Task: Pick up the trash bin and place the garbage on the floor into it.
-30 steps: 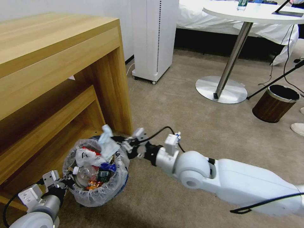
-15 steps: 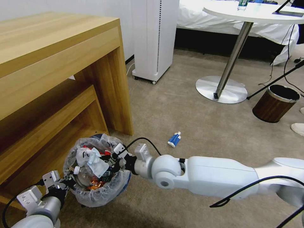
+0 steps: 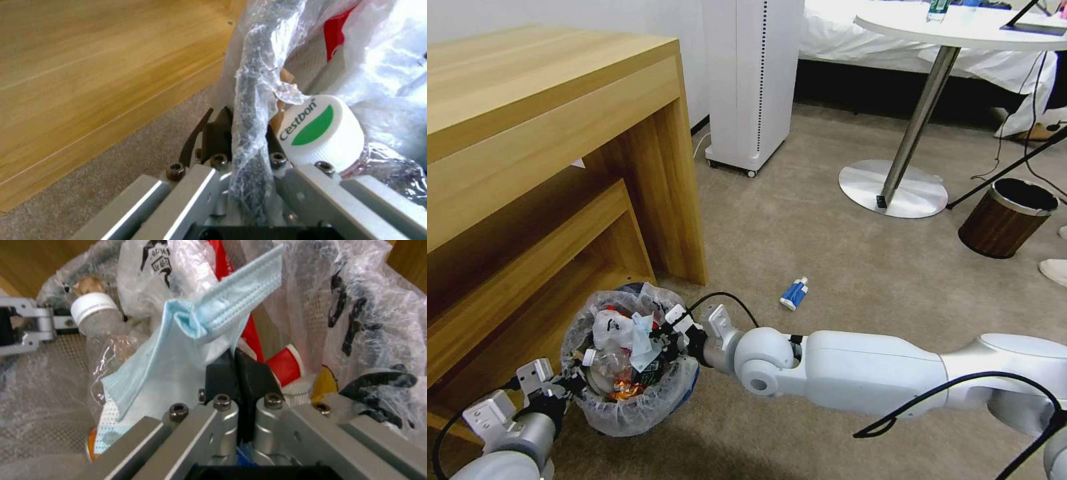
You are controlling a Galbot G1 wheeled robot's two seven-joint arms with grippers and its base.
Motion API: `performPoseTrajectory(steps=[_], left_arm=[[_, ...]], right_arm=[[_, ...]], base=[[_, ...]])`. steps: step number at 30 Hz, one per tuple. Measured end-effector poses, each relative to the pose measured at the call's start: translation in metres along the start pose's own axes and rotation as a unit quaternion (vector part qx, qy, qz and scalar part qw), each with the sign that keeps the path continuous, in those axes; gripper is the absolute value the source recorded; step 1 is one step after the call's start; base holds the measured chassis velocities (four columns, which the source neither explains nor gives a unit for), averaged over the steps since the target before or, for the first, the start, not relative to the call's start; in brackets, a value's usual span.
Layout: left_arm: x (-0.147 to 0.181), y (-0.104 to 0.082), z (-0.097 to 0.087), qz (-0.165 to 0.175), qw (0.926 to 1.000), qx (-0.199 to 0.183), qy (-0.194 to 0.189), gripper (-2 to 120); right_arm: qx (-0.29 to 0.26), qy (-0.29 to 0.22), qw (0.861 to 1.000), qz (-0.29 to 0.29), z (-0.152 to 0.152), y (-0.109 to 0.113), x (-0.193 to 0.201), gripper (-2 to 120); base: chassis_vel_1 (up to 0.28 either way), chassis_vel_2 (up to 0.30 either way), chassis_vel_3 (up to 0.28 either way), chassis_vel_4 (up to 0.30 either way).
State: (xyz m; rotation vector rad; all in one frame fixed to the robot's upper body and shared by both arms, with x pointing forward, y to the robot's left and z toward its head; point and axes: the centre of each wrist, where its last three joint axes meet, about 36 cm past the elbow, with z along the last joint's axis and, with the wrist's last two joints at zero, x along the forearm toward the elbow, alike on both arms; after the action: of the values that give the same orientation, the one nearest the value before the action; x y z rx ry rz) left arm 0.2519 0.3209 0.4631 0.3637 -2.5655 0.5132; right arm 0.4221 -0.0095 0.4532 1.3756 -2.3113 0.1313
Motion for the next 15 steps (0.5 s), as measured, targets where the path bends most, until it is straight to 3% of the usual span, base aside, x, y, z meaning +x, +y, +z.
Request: performPoseTrajectory(steps=[15], left_arm=[[-0.008,0.004,0.002,-0.002,1.0,0.002,0.003,1]], right_arm=[[-0.006,-0.014,1.0,0.003,-0.008,-0.002,0.012,58]], base=[[0.0,0.0,0.0,0.0]])
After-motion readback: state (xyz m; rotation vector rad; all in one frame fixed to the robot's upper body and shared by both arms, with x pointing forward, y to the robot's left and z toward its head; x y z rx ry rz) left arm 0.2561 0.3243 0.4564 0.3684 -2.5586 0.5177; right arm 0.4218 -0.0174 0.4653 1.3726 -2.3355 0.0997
